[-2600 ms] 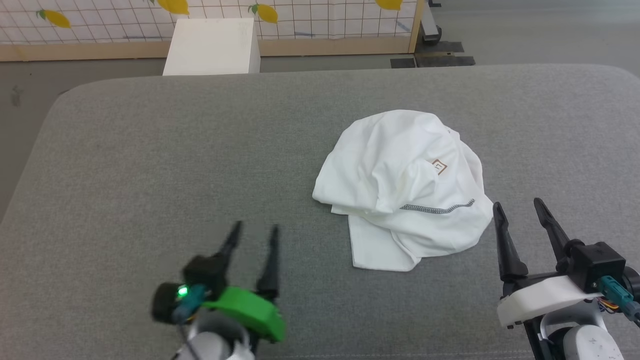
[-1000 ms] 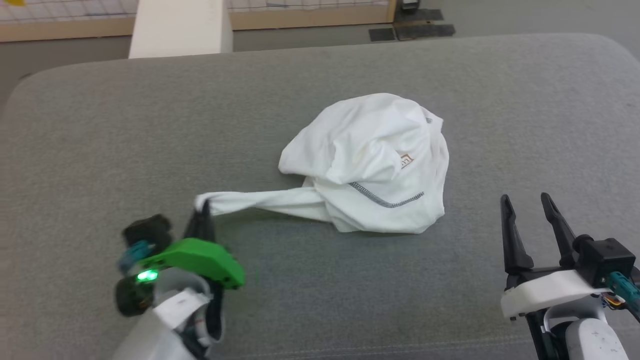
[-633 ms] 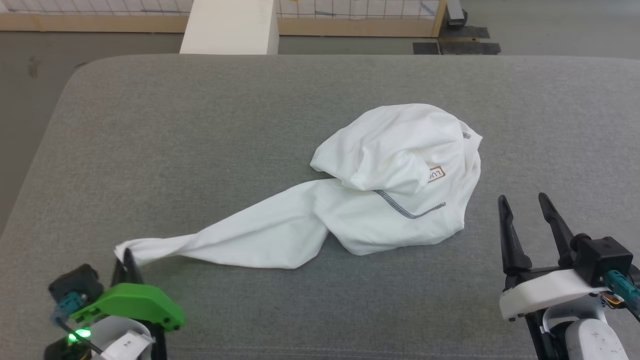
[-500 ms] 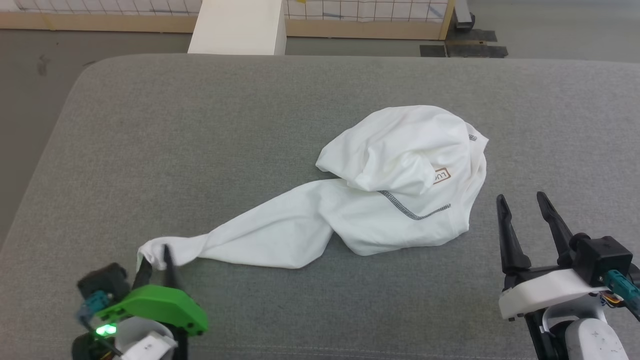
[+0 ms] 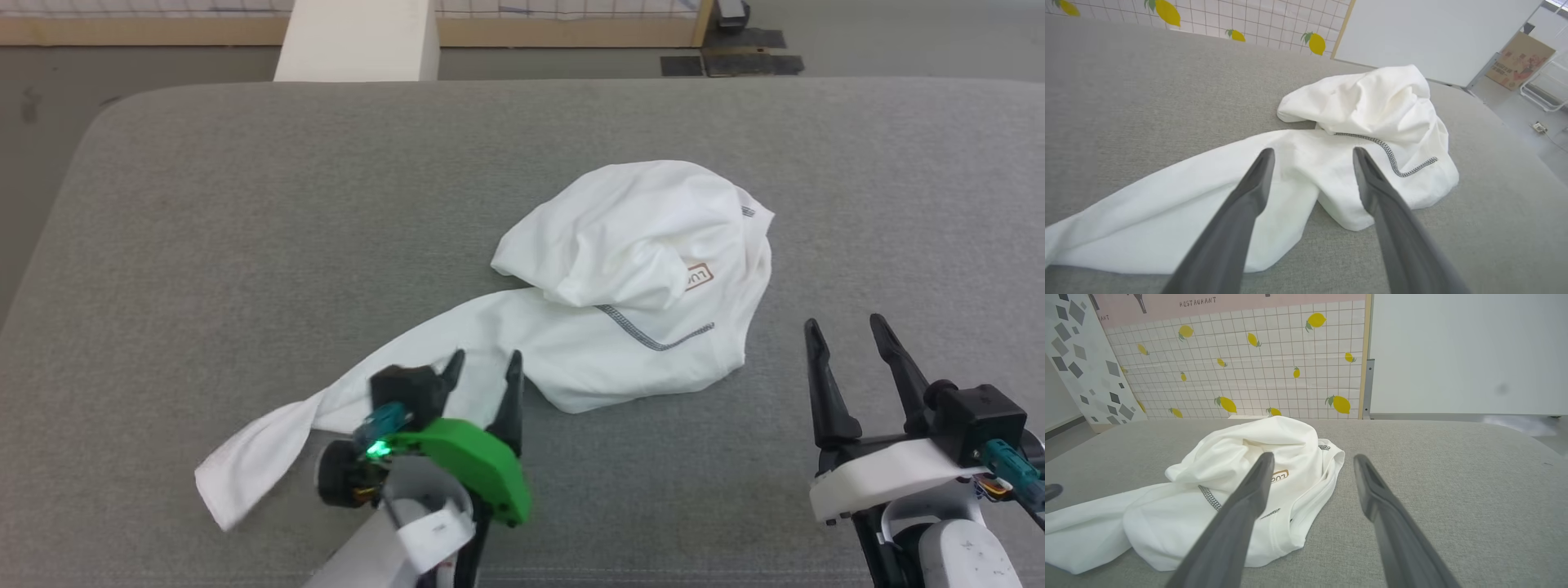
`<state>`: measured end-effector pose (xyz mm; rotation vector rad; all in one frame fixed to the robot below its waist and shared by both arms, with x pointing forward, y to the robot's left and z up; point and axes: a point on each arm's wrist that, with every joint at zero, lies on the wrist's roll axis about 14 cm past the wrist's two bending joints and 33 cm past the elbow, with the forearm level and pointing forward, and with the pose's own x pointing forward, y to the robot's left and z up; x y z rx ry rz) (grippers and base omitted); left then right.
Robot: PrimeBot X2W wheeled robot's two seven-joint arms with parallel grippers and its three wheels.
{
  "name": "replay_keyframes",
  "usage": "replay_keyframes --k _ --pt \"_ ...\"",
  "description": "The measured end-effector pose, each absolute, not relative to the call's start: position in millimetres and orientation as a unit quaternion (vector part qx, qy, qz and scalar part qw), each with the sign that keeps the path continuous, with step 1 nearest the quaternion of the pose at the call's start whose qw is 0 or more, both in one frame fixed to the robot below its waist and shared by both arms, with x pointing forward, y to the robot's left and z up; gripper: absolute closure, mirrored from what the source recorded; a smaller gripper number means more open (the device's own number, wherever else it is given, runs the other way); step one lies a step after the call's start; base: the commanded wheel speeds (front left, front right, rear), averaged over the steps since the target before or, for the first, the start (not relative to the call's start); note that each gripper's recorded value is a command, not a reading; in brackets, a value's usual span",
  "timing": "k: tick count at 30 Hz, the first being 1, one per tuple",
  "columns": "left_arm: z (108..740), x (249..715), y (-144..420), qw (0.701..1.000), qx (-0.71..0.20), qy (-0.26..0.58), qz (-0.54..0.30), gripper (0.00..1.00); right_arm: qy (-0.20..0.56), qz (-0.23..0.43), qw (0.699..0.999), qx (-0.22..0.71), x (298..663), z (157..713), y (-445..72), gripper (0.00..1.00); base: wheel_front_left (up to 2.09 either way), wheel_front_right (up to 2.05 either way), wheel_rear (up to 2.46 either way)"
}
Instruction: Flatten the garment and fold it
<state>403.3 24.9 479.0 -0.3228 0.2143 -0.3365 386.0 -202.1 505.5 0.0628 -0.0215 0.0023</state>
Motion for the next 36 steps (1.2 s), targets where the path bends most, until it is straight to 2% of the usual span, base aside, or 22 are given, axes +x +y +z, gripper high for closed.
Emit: replay_keyframes --k 8,13,19,20,21,24,27,31,36 --pt "418.6 390.0 -22.6 0.928 -0.121 0.275 -0.222 0.0 -0.005 -0.032 0.999 0.036 372.7 499.9 -222.8 0.0 0.0 0.0 0.0" --pt "404.3 389.5 -37.6 0.909 -0.125 0.322 -0.234 0.0 0.0 -0.054 0.998 0.036 365.0 495.3 -236.7 0.0 0.0 0.0 0.0" --pt "402.3 399.7 -50.5 0.898 -0.156 0.334 -0.24 0.0 0.007 -0.074 0.997 0.035 359.0 489.4 -248.6 0.0 0.0 0.0 0.0" --pt "402.6 400.4 -52.7 0.897 -0.16 0.333 -0.243 0.41 0.009 -0.076 0.996 0.035 358.5 488.1 -249.8 0.0 0.0 0.0 0.0" --pt "404.5 402.0 -55.7 0.895 -0.17 0.33 -0.248 1.0 0.012 -0.078 0.996 0.035 358.2 486.6 -250.9 0.0 0.0 0.0 0.0" --pt "418.0 411.6 -60.2 0.898 -0.195 0.3 -0.257 1.0 0.012 -0.081 0.996 0.034 359.1 485.5 -253.3 0.0 0.0 0.0 0.0" --pt "447.5 426.8 -58.8 0.909 -0.225 0.235 -0.259 1.0 0.009 -0.079 0.996 0.034 361.6 487.1 -252.4 0.0 0.0 0.0 0.0" --pt "506.7 448.1 -47.5 0.92 -0.276 0.12 -0.253 1.0 0.003 -0.069 0.997 0.034 365.3 490.4 -246.4 0.0 0.0 0.0 0.0" --pt "588.3 457.5 -16.5 0.913 -0.331 -0.014 -0.237 1.0 -0.009 -0.056 0.998 0.035 368.7 498.6 -238.5 0.0 0.0 0.0 0.0"
